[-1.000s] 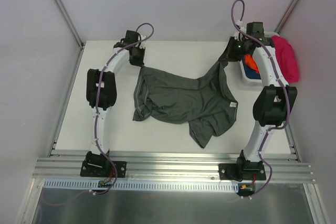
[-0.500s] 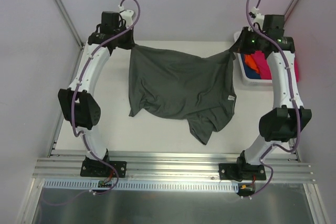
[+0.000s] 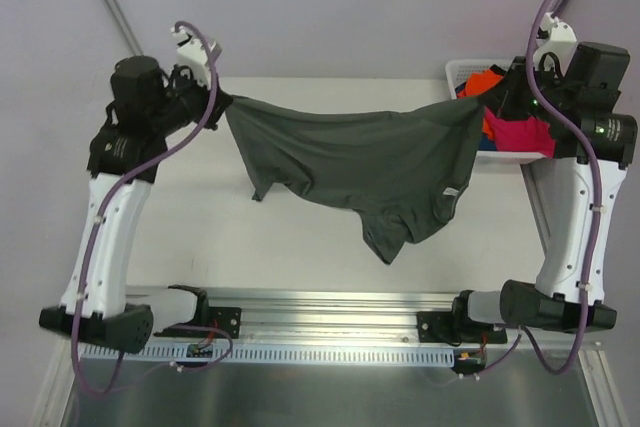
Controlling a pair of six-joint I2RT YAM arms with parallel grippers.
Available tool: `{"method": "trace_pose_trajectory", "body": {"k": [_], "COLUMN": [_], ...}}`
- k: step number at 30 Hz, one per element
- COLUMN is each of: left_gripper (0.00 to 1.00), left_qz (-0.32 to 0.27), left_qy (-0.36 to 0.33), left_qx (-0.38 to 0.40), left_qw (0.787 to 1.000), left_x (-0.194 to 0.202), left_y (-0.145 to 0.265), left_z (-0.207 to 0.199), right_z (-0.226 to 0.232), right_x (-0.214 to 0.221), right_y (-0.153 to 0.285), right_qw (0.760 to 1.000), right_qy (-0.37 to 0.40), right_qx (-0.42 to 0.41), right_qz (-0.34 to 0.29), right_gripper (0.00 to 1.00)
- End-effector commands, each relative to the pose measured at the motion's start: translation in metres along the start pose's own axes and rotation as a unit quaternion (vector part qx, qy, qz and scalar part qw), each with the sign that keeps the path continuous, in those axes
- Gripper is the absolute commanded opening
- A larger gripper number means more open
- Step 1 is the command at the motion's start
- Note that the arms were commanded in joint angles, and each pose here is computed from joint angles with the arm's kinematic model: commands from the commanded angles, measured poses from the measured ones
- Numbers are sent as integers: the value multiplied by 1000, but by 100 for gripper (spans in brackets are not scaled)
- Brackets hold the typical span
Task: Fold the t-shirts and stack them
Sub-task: Move the tshirt to the center of the board
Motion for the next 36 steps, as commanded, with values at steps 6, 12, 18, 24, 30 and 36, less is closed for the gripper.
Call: {"method": "trace_pose_trajectory", "body": {"k": [6, 12, 18, 24, 30, 36], "left_gripper": [0, 0, 0, 0, 0, 0], "left_qz": [-105, -159, -182, -138, -105, -86], "left_qy": [-118, -139, -195, -225, -240, -204], "left_qx": [-57, -73, -71, -95, -84, -57], "left_qw": [986, 975, 961, 960, 961, 974], "left_x": [-9, -36, -59, -65, -53, -27], "left_y": [111, 147, 154, 118, 74, 53], "left_z": [-32, -39, -34, -9, 7, 3], "right_z": [48, 81, 91, 75, 54, 36], "right_x": [22, 32, 18, -9, -35, -37], "right_y": [95, 164, 180, 151, 109, 72], "right_qw": [995, 982, 973, 970, 973, 983], "right_qy": [65, 111, 110, 109, 109, 75], "right_qx": [-54, -45, -32, -8, 3, 6], "right_qz": [-58, -147, -199, -217, -202, -169], "right_gripper": [0, 1, 1, 1, 1, 1]}}
Point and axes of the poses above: each gripper's point midway between its finger pads, its own y axis back along the fingers, its own z axis along the line the jaws close on, x = y × z, the point moved 10 cm from there along y, back along the fingers, and after that the axes turned 8 degrees about -y, right-handed, at the moved point
